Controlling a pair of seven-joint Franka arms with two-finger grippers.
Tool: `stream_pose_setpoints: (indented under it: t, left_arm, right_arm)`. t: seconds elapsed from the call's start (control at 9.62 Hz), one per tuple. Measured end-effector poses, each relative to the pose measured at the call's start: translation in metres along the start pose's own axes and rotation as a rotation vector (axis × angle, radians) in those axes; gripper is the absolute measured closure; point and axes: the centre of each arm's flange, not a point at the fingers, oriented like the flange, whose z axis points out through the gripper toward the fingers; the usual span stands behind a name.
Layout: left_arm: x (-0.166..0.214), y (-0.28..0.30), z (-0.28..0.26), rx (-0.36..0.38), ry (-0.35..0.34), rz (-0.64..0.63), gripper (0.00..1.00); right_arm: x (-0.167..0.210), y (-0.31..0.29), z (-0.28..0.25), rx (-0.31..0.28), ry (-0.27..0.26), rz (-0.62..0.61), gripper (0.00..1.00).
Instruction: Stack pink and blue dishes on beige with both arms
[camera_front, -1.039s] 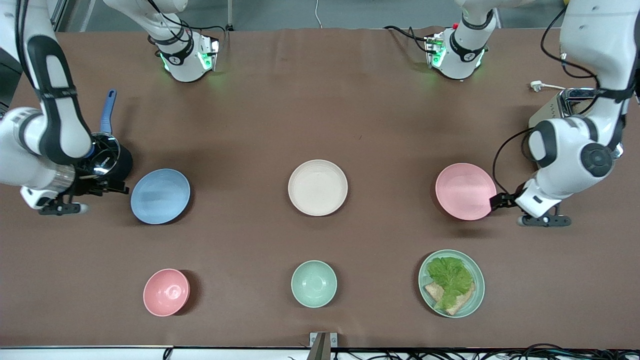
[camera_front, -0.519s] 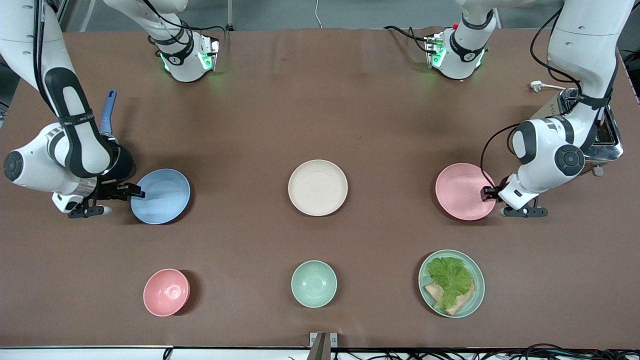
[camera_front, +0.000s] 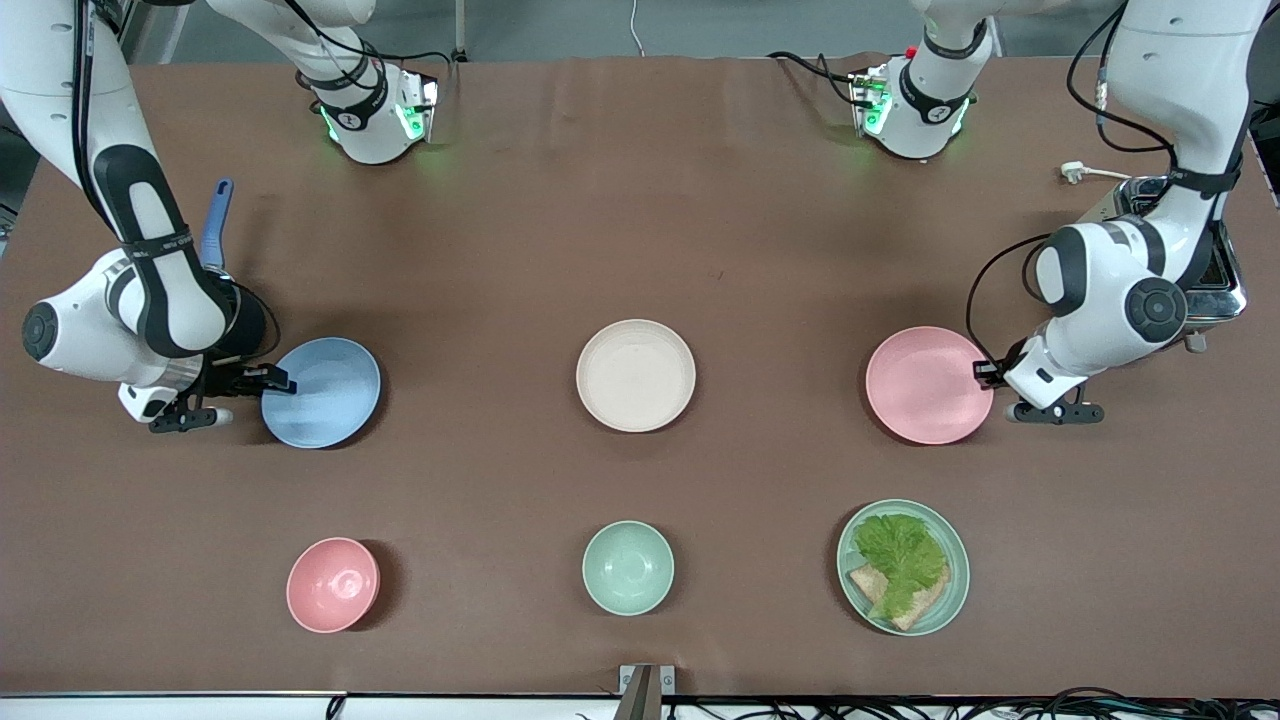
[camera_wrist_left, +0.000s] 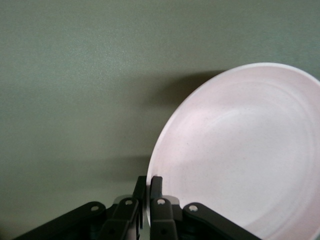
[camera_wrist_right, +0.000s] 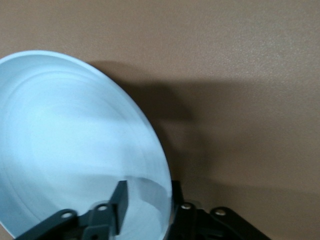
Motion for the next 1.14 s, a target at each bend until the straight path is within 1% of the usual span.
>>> stream_pose_setpoints:
  t: [0.1,0.21,0.31,0.42,0.52,0.62,0.73,0.83,1.04,1.14]
  left_arm:
    - [0.001,0.009,-0.013,-0.004,0.010,0.016,0.95]
    - [0.004,0.035,-0.034,-0.013,0.037,0.029,0.95]
    - [0.006,0.077,-0.060,-0.027,0.077,0.025,0.95]
    - [0.005,0.125,-0.085,-0.044,0.112,0.023,0.95]
    - [-0.001,0.183,-0.106,-0.077,0.129,0.024,0.95]
    - [-0.007,0.223,-0.113,-0.130,0.126,0.021,0.95]
    - [-0.013,0.271,-0.117,-0.192,0.113,0.032,0.95]
    - [-0.021,0.315,-0.114,-0.240,0.085,0.032,0.95]
    - [-0.029,0.369,-0.092,-0.301,0.011,0.025,0.95]
    - [-0.029,0.385,-0.073,-0.320,-0.029,0.026,0.95]
  right_arm:
    - [-0.001,0.001,0.001,0.009,0.005,0.013,0.79]
    - [-0.001,0.003,0.000,0.023,0.014,0.029,0.91]
    - [0.000,0.003,-0.004,0.030,0.017,0.030,0.91]
    - [0.002,0.003,-0.009,0.044,0.011,0.030,0.93]
    - [0.009,0.004,-0.028,0.077,-0.007,0.024,0.93]
    - [0.016,0.005,-0.051,0.111,-0.034,0.016,0.94]
    - [0.026,0.005,-0.084,0.137,-0.056,0.007,0.94]
    - [0.034,0.000,-0.118,0.150,-0.085,0.023,0.94]
    - [0.050,-0.032,-0.176,0.148,-0.158,0.119,0.94]
    - [0.059,-0.057,-0.196,0.142,-0.182,0.159,0.94]
